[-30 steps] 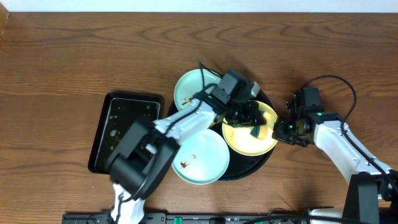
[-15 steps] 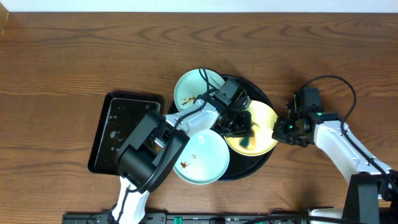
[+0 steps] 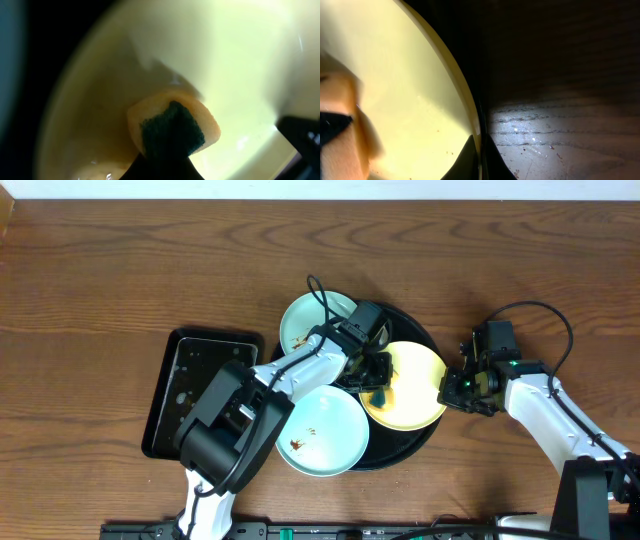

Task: Clean dirty plates on tray and stack at the side
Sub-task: 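Scrub the yellow plate surface with the sponge in the left gripper, then lift the sponge away from the plate with the left gripper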

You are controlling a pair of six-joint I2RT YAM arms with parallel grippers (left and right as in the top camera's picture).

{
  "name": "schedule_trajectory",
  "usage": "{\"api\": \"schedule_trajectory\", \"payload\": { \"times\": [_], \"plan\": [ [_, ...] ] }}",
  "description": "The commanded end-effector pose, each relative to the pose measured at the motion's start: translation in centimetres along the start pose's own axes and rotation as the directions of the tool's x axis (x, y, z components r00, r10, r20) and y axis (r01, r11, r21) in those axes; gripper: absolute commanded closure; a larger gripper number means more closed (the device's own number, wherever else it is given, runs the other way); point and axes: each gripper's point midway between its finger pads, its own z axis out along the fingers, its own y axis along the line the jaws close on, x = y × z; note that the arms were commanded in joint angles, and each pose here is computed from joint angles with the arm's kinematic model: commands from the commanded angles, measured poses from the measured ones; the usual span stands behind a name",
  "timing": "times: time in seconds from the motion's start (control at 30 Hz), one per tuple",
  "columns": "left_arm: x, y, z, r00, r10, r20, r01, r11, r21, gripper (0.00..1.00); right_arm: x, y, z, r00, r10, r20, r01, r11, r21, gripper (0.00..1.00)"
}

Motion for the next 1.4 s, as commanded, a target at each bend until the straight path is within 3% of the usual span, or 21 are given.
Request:
{"api": "schedule_trajectory", "payload": {
  "times": [0.0, 0.27, 0.53, 0.67, 1.37],
  "plan": [
    [-0.1, 7.3, 2.1, 0.996, -0.074, 0.058, 0.087, 0.960, -0.266, 0.93, 2.8, -2.0, 1.6, 0.996, -0.002, -0.094, 0.009, 0.997, 0.080, 0.99],
    [-0.6, 8.1, 1.8, 0.980, -0.160, 0.122, 0.190, 0.936, -0.295, 0.93, 2.8, -2.0, 1.6, 0.995, -0.002, -0.096, 0.010, 0.997, 0.081, 0.99],
    [-0.7, 7.6, 1.8, 0.980, -0.159, 0.117, 0.186, 0.943, -0.277, 0.93, 2.9, -2.1, 1.6, 0.995, -0.001, -0.098, 0.009, 0.997, 0.082, 0.99],
    [-1.2, 5.5, 1.1, 0.985, -0.137, 0.108, 0.157, 0.965, -0.208, 0.93, 2.9, -2.1, 1.6, 0.995, -0.001, -0.097, 0.009, 0.997, 0.082, 0.99],
    [-1.9, -3.4, -11.4, 0.959, -0.028, 0.281, 0.023, 1.000, 0.019, 0.93, 2.9, -2.0, 1.6, 0.995, -0.001, -0.097, 0.009, 0.997, 0.077, 0.99]
  ]
}}
